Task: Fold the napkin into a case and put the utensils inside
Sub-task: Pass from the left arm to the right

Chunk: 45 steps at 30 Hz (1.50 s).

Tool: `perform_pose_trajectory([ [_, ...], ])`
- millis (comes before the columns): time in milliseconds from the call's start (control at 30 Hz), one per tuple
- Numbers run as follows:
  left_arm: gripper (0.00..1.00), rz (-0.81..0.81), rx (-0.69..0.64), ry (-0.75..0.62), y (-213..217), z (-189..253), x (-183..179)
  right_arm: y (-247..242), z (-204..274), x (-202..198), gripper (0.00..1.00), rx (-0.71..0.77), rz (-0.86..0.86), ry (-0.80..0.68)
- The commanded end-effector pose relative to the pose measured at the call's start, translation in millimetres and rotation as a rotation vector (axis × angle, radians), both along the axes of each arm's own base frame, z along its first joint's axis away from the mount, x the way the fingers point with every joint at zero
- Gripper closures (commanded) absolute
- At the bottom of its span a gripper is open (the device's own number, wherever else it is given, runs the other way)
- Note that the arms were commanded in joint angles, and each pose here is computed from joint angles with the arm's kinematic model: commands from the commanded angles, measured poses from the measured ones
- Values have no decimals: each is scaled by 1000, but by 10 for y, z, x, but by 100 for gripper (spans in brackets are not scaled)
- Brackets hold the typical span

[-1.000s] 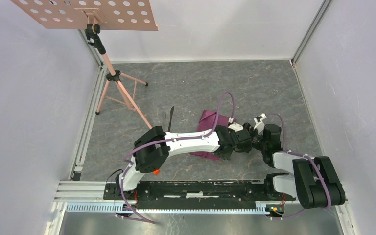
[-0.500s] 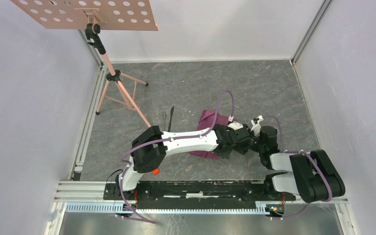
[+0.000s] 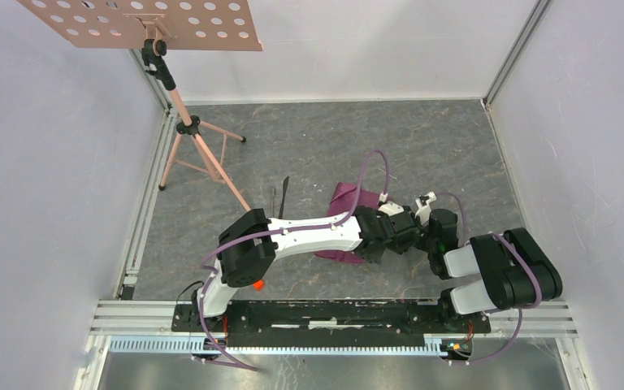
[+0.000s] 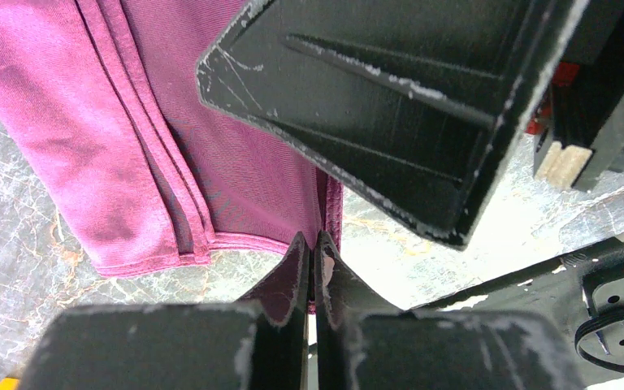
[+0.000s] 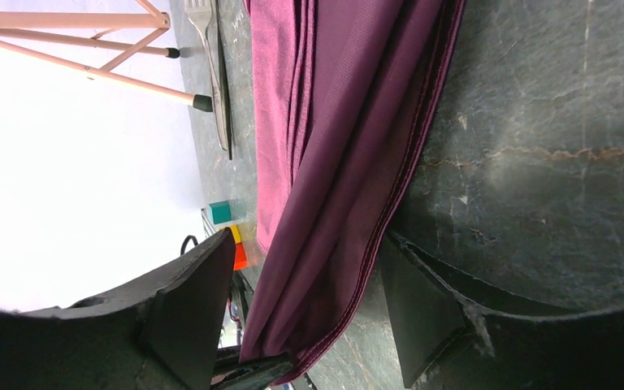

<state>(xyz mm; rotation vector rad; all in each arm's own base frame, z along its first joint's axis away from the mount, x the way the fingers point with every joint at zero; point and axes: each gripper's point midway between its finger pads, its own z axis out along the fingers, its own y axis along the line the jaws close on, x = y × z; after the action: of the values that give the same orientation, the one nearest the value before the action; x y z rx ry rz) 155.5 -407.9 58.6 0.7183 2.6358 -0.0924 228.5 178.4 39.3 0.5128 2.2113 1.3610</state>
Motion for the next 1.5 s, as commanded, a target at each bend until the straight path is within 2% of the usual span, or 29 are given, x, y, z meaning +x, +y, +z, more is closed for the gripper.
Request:
perform_pose_trajectory([
  [0, 98, -40, -47, -16, -49, 173, 15, -66, 11, 174, 29, -17, -50, -50],
  [133, 98, -42, -45, -11, -37, 144, 3, -114, 25, 285, 32, -18, -70, -74],
  [467, 98, -47, -49, -5, -54, 119, -7, -167, 25, 504, 48, 20, -96, -98],
  [700, 98, -53, -53, 6, -73, 91, -21, -249, -5, 643, 52, -11, -107, -116],
  [900, 98, -64, -74, 31, -134, 59, -68, -251, 3, 667, 67, -35, -91, -140],
  [967, 97, -69, -95, 56, -181, 32, -106, -242, 14, 682, 84, -40, -79, -153],
  [1033, 92, -84, -128, 101, -263, 5, -183, -233, 3, 700, 99, -56, -58, -166],
  [1100, 76, -104, -190, 147, -377, 26, -271, -231, -55, 727, 100, -92, -25, -162],
  [1167, 54, -117, -262, 176, -452, 131, -313, -256, -153, 742, 100, -159, 14, -153],
  [1200, 50, -114, -293, 184, -447, 189, -290, -277, -207, 744, 100, -197, 32, -142],
  [1333, 43, -76, -481, 227, -353, 524, -78, -407, -291, 828, 100, -367, 99, -151],
  [1467, 42, 66, -700, 213, -96, 758, 545, -502, -271, 945, 100, -481, 134, -167],
])
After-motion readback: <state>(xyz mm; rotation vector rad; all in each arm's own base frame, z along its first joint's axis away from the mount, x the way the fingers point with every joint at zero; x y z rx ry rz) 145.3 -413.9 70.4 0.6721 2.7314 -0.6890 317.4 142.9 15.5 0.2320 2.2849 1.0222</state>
